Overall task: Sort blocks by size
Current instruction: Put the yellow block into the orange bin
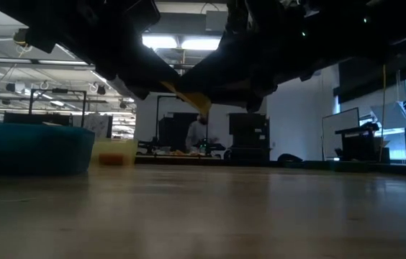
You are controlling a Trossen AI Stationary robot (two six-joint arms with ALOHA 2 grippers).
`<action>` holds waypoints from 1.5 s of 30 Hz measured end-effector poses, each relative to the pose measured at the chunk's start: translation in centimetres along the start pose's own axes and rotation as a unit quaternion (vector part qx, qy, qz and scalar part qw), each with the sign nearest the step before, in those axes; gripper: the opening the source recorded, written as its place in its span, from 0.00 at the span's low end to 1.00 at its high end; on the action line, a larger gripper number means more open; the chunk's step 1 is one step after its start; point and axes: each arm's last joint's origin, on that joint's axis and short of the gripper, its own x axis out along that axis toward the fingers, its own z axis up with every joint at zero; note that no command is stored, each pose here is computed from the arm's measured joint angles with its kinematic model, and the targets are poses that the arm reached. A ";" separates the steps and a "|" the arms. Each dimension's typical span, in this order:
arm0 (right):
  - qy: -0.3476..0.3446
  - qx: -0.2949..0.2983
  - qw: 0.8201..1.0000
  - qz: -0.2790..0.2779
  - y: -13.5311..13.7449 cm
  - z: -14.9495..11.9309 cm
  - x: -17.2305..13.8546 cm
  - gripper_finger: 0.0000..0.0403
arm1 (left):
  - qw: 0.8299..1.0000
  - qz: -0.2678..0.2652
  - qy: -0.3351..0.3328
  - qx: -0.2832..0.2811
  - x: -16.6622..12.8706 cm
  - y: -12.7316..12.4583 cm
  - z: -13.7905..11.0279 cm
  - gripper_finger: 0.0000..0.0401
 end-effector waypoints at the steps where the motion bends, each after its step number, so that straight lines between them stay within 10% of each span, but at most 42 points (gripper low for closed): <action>1: -0.002 0.005 1.000 -0.005 0.0 0.0 0.0 0.34 | 1.000 0.001 0.000 0.002 0.0 0.0 0.0 0.21; 15: 0.013 0.005 1.000 0.023 0.2 2.8 -2.0 0.66 | 0.996 0.018 0.082 0.028 -4.7 -0.3 2.1 0.22; 31: 0.077 -0.021 0.997 -0.009 -0.4 1.5 -2.2 0.68 | 0.976 -0.051 0.210 -0.019 -12.1 -7.2 4.5 0.22; 45: 0.081 -0.028 0.996 -0.036 -0.6 1.3 -2.2 0.68 | 0.935 -0.058 0.308 -0.168 -15.2 -13.6 1.5 0.22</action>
